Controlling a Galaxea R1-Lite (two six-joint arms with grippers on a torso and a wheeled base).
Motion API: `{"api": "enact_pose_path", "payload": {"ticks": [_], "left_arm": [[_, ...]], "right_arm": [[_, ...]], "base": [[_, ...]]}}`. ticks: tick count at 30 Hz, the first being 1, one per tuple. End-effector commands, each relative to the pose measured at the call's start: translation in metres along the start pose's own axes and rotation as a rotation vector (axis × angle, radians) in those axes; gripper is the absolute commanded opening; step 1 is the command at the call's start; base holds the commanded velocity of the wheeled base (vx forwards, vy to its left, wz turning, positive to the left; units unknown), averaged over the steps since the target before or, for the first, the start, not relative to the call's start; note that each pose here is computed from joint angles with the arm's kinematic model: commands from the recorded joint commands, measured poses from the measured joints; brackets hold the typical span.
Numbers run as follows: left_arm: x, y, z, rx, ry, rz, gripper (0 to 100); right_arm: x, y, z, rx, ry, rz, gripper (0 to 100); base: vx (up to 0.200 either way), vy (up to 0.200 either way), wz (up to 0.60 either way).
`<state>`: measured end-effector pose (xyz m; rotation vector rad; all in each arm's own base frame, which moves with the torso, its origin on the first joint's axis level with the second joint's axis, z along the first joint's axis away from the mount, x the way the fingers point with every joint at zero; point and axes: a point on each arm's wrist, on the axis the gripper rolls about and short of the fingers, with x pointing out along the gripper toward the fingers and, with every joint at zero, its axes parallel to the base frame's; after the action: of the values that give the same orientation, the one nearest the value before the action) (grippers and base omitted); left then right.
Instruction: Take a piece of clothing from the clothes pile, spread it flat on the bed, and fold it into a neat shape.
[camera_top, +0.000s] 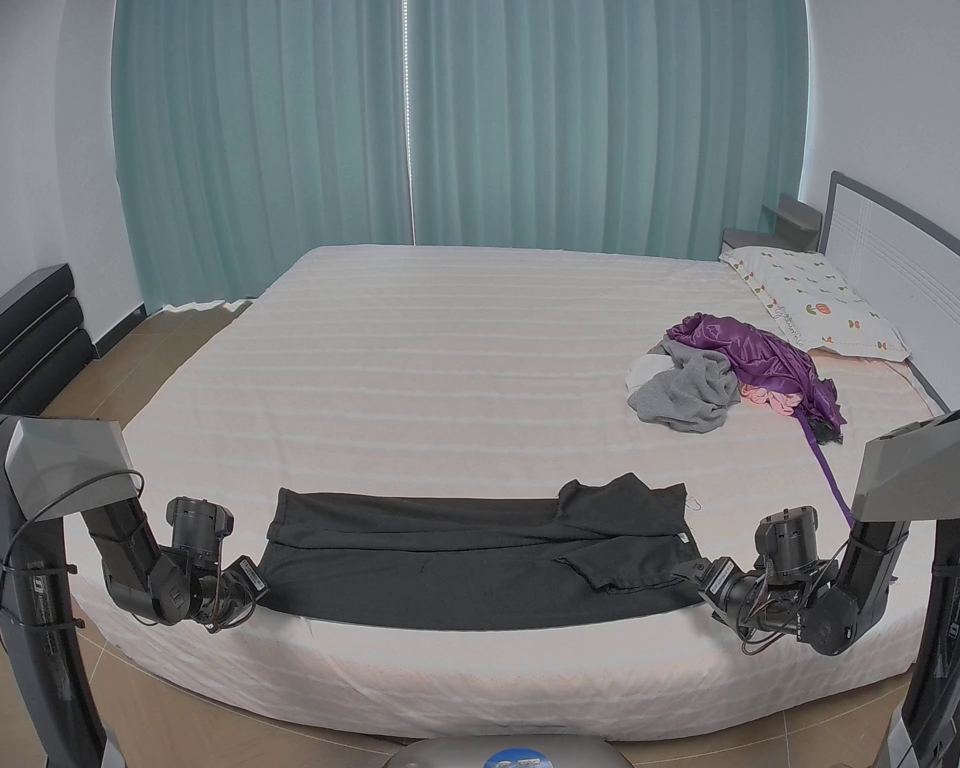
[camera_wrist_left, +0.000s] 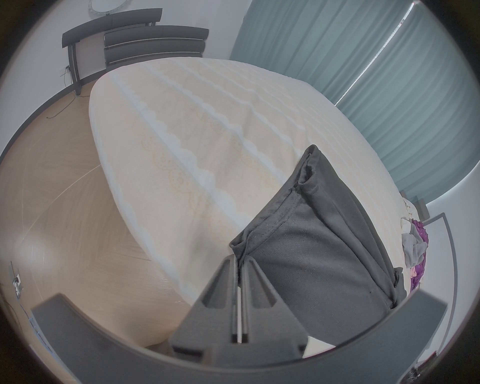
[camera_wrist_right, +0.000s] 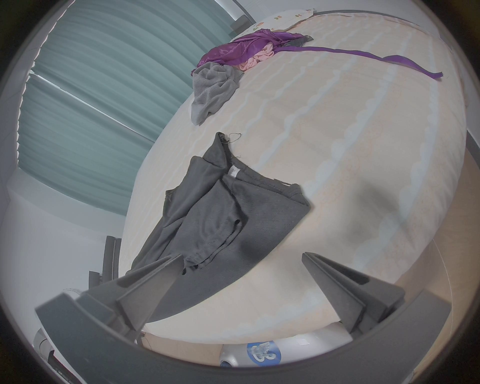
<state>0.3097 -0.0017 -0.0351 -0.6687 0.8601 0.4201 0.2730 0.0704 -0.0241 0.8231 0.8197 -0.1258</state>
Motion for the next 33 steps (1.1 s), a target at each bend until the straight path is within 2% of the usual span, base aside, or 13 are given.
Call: {"api": "enact_pose_path", "payload": {"ticks": [1, 5, 11, 12, 15, 17, 26, 33], "left_arm": [[0.000, 0.001, 0.000, -0.003, 0.001, 0.000, 0], [0.001, 0.001, 0.000, -0.003, 0.002, 0.002, 0], [0.001, 0.000, 0.000, -0.002, 0.002, -0.002, 0], [0.001, 0.000, 0.000, -0.002, 0.002, -0.002, 0], [0.000, -0.002, 0.000, 0.000, 0.001, -0.009, 0], [0.001, -0.002, 0.001, 0.000, -0.001, -0.011, 0], [-0.004, -0.005, 0.005, -0.006, -0.018, -0.024, 0], [-0.013, -0.006, 0.012, -0.015, -0.040, -0.037, 0]], "right_arm": [[0.008, -0.005, -0.004, -0.004, 0.016, -0.024, 100], [0.015, -0.006, -0.004, -0.002, 0.005, -0.028, 100], [0.033, -0.006, 0.001, -0.021, -0.059, -0.071, 100], [0.033, -0.006, 0.001, -0.021, -0.059, -0.071, 0], [0.042, -0.014, 0.000, -0.057, -0.098, -0.129, 0], [0.042, -0.014, 0.000, -0.070, -0.107, -0.139, 0], [0.016, -0.005, 0.010, -0.059, -0.141, -0.101, 0], [0.004, -0.008, 0.007, -0.068, -0.129, -0.114, 0]], "base": [[0.000, 0.000, 0.00], [0.000, 0.000, 0.00], [0.000, 0.000, 0.00], [0.000, 0.000, 0.00], [0.000, 0.000, 0.00], [0.000, 0.000, 0.00], [0.000, 0.000, 0.00], [0.000, 0.000, 0.00]]}}
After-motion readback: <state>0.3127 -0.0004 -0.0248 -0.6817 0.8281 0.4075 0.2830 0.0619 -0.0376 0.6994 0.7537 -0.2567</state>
